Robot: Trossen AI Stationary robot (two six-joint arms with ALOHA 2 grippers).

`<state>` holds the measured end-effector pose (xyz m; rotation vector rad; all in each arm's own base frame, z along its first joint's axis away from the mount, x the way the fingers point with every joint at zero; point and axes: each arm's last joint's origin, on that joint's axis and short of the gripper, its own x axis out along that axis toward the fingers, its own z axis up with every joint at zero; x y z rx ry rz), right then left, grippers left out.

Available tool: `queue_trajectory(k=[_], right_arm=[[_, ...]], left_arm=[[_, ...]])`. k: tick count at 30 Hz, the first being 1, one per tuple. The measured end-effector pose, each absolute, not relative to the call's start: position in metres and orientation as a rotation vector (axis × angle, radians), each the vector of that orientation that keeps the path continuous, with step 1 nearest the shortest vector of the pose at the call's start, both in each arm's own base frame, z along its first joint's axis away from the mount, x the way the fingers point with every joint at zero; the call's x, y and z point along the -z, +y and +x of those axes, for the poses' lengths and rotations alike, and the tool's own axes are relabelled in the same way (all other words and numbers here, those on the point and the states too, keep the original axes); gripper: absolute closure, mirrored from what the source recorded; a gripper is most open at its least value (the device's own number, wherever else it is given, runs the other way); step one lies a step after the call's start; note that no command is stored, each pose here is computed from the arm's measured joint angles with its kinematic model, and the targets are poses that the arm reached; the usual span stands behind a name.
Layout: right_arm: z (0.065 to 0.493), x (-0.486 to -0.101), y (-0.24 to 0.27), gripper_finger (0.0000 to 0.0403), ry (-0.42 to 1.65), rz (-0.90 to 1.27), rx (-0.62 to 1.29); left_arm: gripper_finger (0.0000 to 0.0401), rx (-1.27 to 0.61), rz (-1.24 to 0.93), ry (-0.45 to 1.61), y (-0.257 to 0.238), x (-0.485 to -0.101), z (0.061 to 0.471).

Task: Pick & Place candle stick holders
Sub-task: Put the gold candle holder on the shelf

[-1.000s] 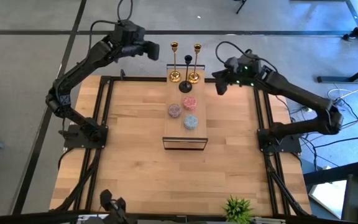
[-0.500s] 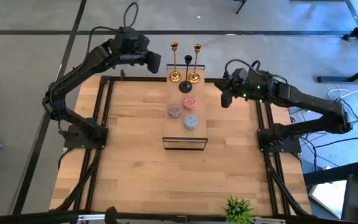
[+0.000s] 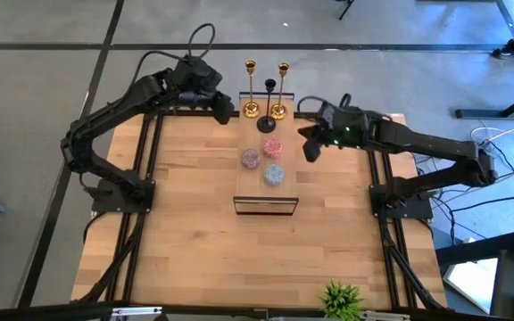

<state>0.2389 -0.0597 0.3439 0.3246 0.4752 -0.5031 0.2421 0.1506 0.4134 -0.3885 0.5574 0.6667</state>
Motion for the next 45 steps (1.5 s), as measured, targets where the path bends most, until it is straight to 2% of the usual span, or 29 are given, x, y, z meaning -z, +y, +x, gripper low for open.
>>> queue_trajectory(k=[8, 14, 18, 25, 45], right_arm=[[0.246, -0.317, -0.109, 0.0401, 0.335, 0.391, 0.475], [0.246, -0.304, -0.134, 0.0402, 0.321, 0.399, 0.548], [0.257, -0.301, -0.135, 0.0402, 0.274, 0.363, 0.622], [0.281, -0.276, -0.126, 0.0402, 0.332, 0.342, 0.724], [0.310, -0.262, -0.127, 0.0403, 0.218, 0.334, 0.694]], left_arm=[[0.0399, -0.703, -0.431, 0.562, 0.146, -0.401, 0.227], [0.0399, -0.766, -0.434, 0.508, 0.137, -0.401, 0.208], [0.0399, -0.820, -0.430, 0.446, 0.130, -0.406, 0.195], [0.0398, -0.871, -0.418, 0.387, 0.122, -0.416, 0.180], [0.0398, -0.880, -0.430, 0.378, 0.114, -0.420, 0.167]])
